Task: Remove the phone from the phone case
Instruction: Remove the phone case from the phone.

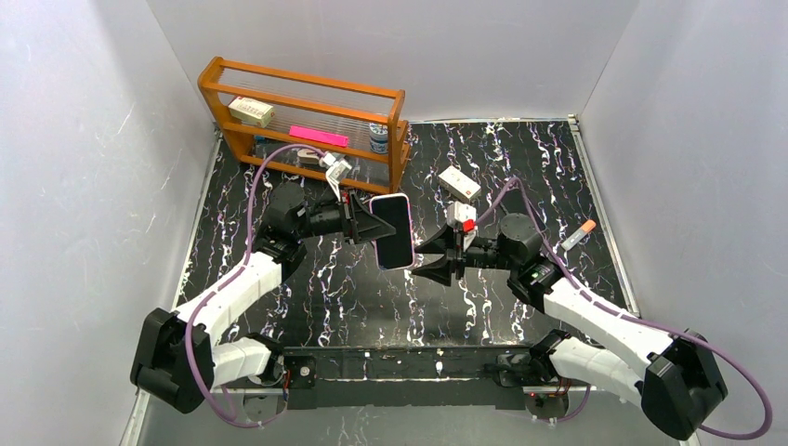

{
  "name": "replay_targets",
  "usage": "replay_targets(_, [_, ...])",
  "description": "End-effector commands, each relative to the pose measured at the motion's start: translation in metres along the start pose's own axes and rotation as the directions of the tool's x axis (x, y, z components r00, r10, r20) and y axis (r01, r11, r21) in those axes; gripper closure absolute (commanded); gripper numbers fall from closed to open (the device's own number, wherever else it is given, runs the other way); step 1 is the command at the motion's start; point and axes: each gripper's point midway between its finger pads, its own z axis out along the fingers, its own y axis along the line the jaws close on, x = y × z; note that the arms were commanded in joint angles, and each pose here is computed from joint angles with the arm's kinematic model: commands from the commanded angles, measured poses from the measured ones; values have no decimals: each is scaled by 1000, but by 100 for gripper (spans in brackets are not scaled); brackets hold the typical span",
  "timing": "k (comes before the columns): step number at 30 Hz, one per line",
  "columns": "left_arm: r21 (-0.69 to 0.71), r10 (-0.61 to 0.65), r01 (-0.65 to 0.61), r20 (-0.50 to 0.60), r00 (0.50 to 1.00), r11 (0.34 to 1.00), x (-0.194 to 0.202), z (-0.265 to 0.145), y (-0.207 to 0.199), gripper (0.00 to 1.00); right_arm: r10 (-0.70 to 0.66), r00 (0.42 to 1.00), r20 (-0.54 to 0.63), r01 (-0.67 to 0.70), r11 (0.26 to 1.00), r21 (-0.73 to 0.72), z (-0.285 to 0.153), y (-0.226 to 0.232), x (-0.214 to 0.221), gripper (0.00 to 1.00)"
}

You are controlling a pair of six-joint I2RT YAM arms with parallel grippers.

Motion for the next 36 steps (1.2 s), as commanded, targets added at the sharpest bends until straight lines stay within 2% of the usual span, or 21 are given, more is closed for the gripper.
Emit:
replay_targets(1, [87, 150, -151, 17, 989, 985, -17, -7, -35, 100, -34, 999, 40, 38, 992, -116, 6, 13, -26, 42])
replay_targets(12, [121, 201, -202, 22, 979, 972, -17, -10, -51, 100, 9, 1000, 30, -2, 978, -209, 10, 23, -21, 50])
replay_targets(22, [138, 201, -201, 10, 979, 970, -12, -8, -54, 100, 34, 999, 42, -24, 973, -232, 17, 22, -24, 57])
replay_targets(29, [137, 172, -171, 7, 985, 976, -13, -6, -56, 100, 15, 1000, 25, -8, 969, -246, 17, 22, -15, 71])
replay_targets(36, [135, 122, -121, -1, 993, 983, -16, -3, -55, 100, -64, 998, 21, 68, 947, -314, 15, 29, -5, 87])
